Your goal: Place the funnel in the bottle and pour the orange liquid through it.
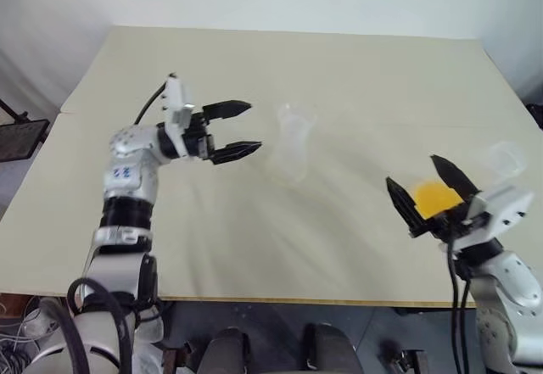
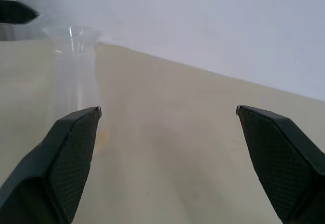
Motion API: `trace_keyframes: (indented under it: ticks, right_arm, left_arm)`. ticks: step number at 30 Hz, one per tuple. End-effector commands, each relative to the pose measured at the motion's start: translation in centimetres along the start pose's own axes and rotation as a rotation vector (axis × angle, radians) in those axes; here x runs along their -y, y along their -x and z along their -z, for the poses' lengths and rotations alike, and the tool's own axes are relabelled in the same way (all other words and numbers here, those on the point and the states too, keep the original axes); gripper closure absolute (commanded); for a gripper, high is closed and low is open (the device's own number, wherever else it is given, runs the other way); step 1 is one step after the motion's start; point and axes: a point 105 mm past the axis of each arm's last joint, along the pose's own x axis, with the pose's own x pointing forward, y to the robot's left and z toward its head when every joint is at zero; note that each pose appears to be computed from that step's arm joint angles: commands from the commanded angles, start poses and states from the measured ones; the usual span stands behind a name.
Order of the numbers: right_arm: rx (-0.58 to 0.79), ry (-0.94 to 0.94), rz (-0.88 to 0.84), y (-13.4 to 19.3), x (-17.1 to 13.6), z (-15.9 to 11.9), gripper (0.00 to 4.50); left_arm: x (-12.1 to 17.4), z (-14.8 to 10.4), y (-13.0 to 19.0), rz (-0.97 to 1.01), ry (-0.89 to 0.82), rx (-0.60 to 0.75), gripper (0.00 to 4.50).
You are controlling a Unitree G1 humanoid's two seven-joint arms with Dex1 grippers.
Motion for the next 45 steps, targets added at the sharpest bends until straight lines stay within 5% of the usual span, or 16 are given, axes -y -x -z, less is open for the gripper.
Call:
trace_keyframes:
  ticks: [1,4,10,20,45]
  right_arm:
    - [0.023,0.039,0.109,2.1,1.7,-2.1,0.0]
    - [0.001,0.046,0.224,4.7,2.8,-2.7,0.0]
    - [-0.095,0.036,0.343,9.0,2.8,-2.5,0.0]
    - [-0.207,-0.033,0.396,11.9,2.3,-1.5,0.0]
    - [-0.161,-0.225,0.313,3.0,8.0,0.9,0.0]
  left_arm:
    - [1.3,-0.3,1.4,-0.019,-0.014,0.023,0.04]
    - [2.6,1.5,2.1,-0.017,0.039,-0.026,0.04]
    - [3.5,0.8,0.4,0.028,0.028,0.038,0.04]
    - [4.8,0.0,0.0,0.061,0.021,0.061,0.04]
    - [7.4,-1.2,1.5,0.02,0.04,0.014,0.04]
